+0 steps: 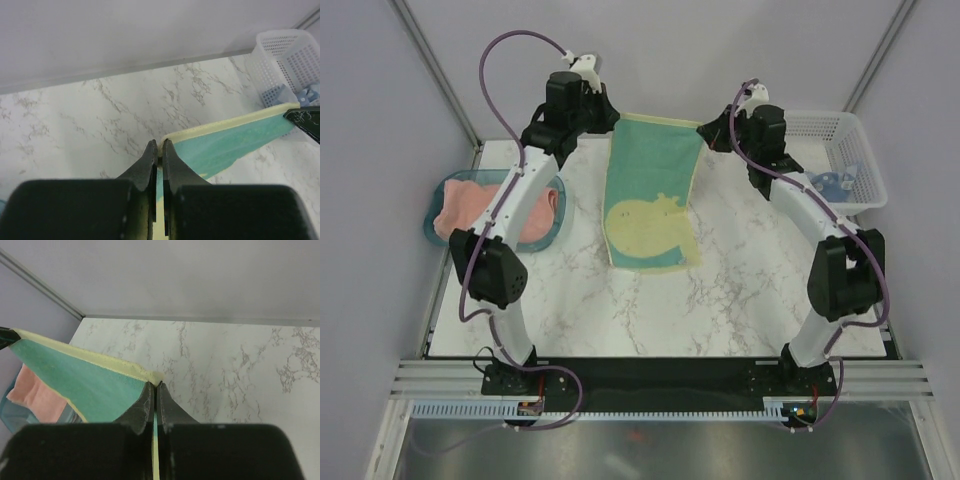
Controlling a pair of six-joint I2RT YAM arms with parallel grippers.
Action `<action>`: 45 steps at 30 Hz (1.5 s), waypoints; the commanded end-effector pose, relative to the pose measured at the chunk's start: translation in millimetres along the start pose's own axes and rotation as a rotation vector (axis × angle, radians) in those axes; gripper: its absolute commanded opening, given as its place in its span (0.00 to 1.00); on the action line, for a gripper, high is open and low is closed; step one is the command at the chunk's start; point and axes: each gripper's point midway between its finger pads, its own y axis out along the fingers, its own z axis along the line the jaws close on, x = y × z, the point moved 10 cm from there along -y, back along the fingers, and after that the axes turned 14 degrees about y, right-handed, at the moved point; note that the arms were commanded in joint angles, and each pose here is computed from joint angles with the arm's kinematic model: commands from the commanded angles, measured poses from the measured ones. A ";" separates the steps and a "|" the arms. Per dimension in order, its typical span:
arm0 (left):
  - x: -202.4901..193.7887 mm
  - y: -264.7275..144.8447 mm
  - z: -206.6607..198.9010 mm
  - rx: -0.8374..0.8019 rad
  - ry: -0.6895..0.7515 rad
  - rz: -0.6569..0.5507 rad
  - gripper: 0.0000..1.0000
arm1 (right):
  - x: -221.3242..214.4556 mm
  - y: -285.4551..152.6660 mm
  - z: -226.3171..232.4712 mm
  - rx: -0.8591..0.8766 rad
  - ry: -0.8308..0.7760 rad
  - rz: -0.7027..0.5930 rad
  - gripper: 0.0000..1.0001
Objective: Fold and stack the towels
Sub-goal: Flatten out the crumpled towel, then fold the towel
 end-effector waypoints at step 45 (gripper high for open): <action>-151.9 63.1 34.3 -0.039 0.207 0.184 0.02 | -92.2 -3.1 -56.6 0.154 -0.100 0.256 0.00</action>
